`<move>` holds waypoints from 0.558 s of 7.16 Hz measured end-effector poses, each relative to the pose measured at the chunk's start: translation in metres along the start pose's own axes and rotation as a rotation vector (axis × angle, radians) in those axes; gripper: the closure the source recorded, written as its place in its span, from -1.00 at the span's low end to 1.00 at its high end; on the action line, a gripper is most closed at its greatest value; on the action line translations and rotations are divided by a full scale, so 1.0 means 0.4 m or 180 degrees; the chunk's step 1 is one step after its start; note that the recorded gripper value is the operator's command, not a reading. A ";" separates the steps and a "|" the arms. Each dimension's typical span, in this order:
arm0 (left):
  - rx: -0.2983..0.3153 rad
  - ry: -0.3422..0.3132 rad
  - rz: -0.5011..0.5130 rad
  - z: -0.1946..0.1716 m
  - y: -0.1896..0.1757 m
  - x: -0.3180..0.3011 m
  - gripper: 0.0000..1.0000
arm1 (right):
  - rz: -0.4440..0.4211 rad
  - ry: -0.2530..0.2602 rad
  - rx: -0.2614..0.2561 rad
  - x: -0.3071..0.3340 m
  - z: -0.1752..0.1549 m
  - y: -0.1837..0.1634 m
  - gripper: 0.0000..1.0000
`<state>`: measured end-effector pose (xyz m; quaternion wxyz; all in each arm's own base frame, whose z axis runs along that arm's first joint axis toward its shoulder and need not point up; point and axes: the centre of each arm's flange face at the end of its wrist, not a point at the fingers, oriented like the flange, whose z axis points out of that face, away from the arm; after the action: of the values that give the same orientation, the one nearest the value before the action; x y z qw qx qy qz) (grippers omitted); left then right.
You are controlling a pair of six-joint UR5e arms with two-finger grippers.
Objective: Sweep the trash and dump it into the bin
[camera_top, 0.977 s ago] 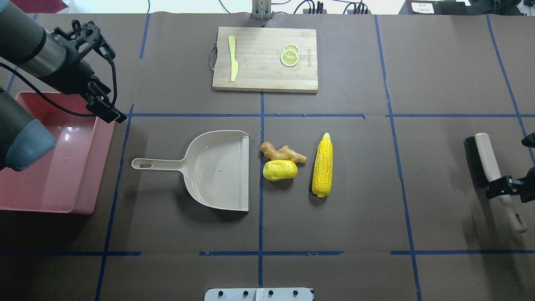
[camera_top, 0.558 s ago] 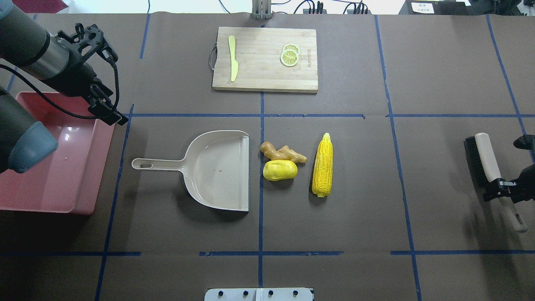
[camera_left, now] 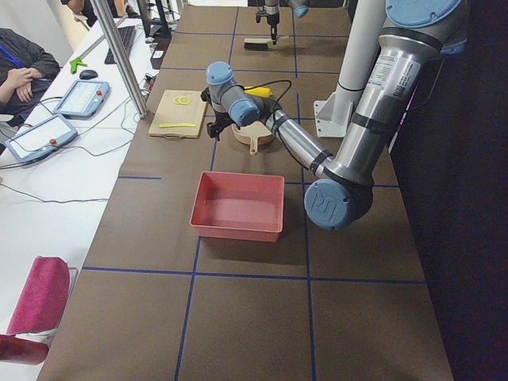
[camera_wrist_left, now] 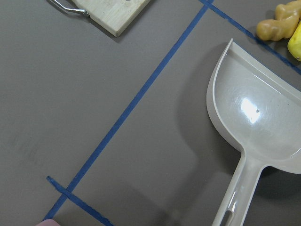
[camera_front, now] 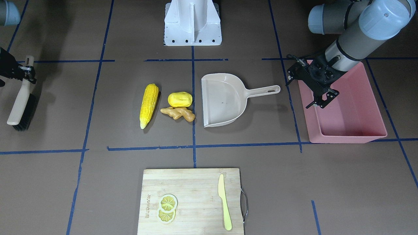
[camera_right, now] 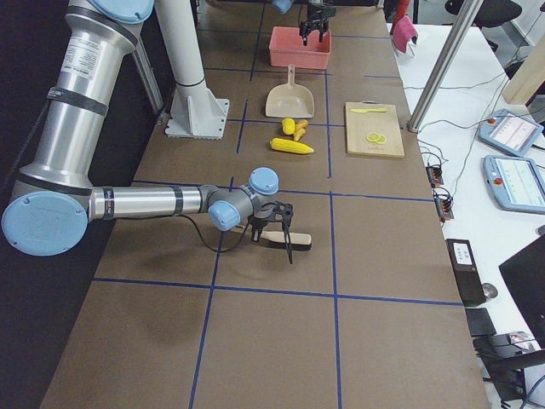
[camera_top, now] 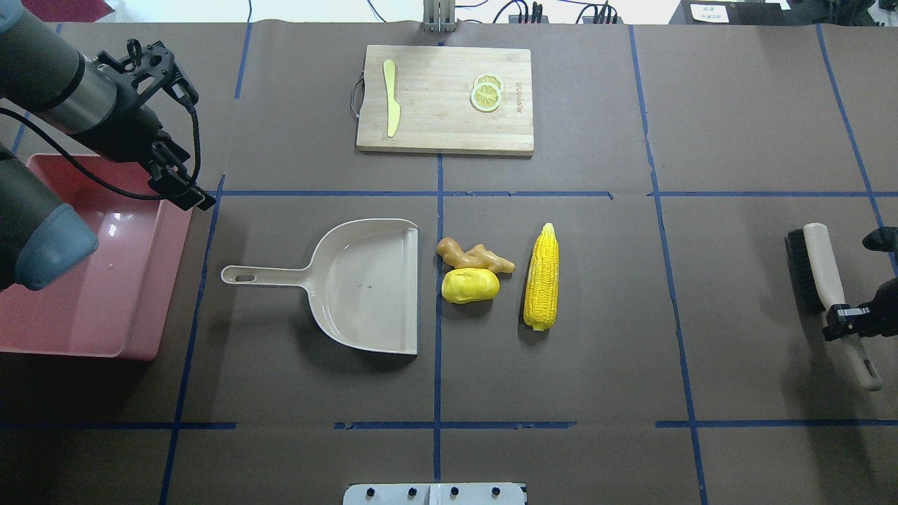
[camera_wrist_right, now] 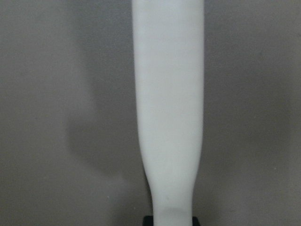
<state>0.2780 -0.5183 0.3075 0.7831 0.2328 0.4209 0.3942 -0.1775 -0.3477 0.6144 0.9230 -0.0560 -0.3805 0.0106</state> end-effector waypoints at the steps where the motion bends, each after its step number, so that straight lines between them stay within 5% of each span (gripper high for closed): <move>1: 0.0009 0.0000 0.0014 -0.002 -0.004 0.002 -1.00 | -0.0033 -0.0029 0.0013 -0.010 -0.011 0.001 1.00; 4: 0.0080 -0.0006 0.0542 -0.018 -0.010 0.018 -1.00 | -0.0095 -0.0250 0.0151 -0.070 -0.113 -0.005 1.00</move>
<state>0.2760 -0.5145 0.2976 0.7442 0.2779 0.4038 0.4538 -0.1657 -0.3559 0.5633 0.9085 -0.0280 -0.4169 0.0081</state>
